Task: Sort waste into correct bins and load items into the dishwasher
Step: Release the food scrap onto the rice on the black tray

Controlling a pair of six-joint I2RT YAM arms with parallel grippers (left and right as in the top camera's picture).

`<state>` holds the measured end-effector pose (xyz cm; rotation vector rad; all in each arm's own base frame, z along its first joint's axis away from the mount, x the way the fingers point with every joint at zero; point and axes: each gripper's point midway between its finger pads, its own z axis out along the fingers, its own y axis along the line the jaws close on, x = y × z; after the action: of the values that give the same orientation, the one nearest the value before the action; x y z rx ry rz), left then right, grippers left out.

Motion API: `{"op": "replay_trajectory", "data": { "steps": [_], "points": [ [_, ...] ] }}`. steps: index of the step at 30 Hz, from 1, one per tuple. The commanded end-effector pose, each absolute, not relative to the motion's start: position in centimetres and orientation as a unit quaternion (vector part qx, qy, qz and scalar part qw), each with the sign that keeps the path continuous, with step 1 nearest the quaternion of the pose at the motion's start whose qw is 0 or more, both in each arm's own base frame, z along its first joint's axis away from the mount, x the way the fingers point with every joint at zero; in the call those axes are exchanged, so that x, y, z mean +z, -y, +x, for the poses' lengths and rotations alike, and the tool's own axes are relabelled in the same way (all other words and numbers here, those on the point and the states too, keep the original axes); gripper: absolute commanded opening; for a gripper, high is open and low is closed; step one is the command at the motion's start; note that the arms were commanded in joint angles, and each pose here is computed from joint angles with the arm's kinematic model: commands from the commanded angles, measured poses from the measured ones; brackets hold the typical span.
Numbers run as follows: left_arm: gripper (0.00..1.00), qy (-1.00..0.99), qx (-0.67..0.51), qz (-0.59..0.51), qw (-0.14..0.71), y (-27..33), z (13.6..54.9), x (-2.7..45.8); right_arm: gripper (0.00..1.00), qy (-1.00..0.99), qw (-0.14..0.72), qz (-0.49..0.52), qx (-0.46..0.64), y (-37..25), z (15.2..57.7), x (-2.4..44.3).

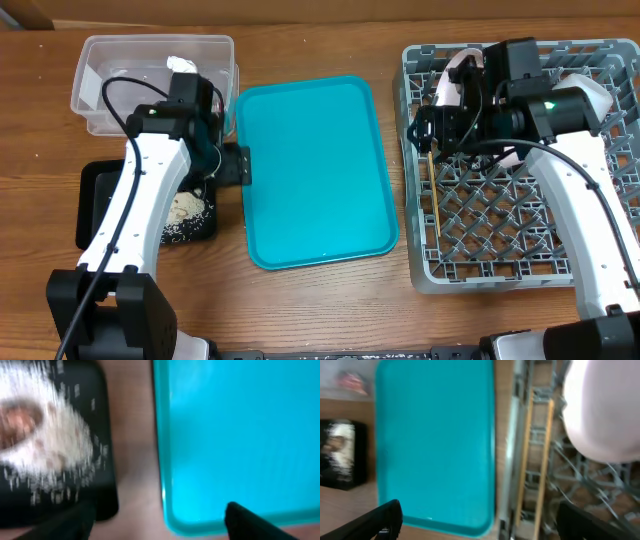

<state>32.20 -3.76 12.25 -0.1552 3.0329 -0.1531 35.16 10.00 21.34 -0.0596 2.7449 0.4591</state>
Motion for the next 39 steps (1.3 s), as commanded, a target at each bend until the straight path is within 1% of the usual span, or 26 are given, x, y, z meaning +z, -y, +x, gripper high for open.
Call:
{"op": "replay_trajectory", "data": {
  "steps": [1,2,6,11,14,17,21,24,26,30,33,34,36,39],
  "points": [
    [0.87,-0.996,-0.052,-0.073,0.017,3.7,30.6,12.4,1.0,-0.979,0.165,0.003,0.119,-8.2,35.0,20.0],
    [0.88,-0.996,-0.051,-0.078,-0.004,3.7,29.6,12.4,1.0,-0.981,0.155,0.003,0.118,-8.2,34.6,19.5],
    [0.88,-0.995,-0.045,-0.081,-0.042,3.6,27.7,12.4,1.0,-0.987,0.117,0.01,0.112,-7.9,33.0,17.7],
    [0.88,-0.992,-0.035,-0.076,-0.092,3.3,25.2,12.7,1.0,-0.991,0.057,0.055,0.106,-7.5,30.6,14.8],
    [0.87,-0.991,-0.033,-0.073,-0.104,3.2,24.2,12.6,1.0,-0.992,0.037,0.07,0.102,-7.4,29.6,13.7],
    [0.87,-0.992,-0.034,-0.074,-0.097,3.2,23.2,12.7,1.0,-0.992,0.031,0.07,0.101,-7.2,28.5,13.2],
    [0.88,-0.996,-0.042,-0.071,-0.045,3.1,22.3,13.2,1.0,-0.99,0.058,0.091,0.088,-6.4,27.5,13.3],
    [0.88,-0.996,-0.057,-0.068,0.029,3.3,22.0,13.9,1.0,-0.986,0.108,0.093,0.091,-6.0,27.0,14.1],
    [0.88,-0.992,-0.064,-0.069,0.09,3.2,22.1,14.5,1.0,-0.98,0.15,0.089,0.1,-5.9,26.6,14.9],
    [0.91,-0.97,-0.084,-0.071,0.219,3.2,22.1,16.2,1.0,-0.955,0.261,0.074,0.123,-5.8,25.9,17.1],
    [0.97,-0.947,-0.096,-0.071,0.298,3.2,21.7,17.3,1.0,-0.93,0.339,0.075,0.121,-5.0,25.4,18.5],
    [1.0,-0.94,-0.1,-0.072,0.319,3.2,21.5,17.5,1.0,-0.921,0.363,0.077,0.117,-4.6,25.1,18.9],
    [1.0,-0.928,-0.103,-0.07,0.351,3.1,21.2,17.7,1.0,-0.908,0.398,0.084,0.104,-3.8,24.7,19.4],
    [1.0,-0.919,-0.106,-0.068,0.374,3.0,20.9,17.5,1.0,-0.9,0.415,0.086,0.103,-3.5,23.9,19.8]
  ]
}}
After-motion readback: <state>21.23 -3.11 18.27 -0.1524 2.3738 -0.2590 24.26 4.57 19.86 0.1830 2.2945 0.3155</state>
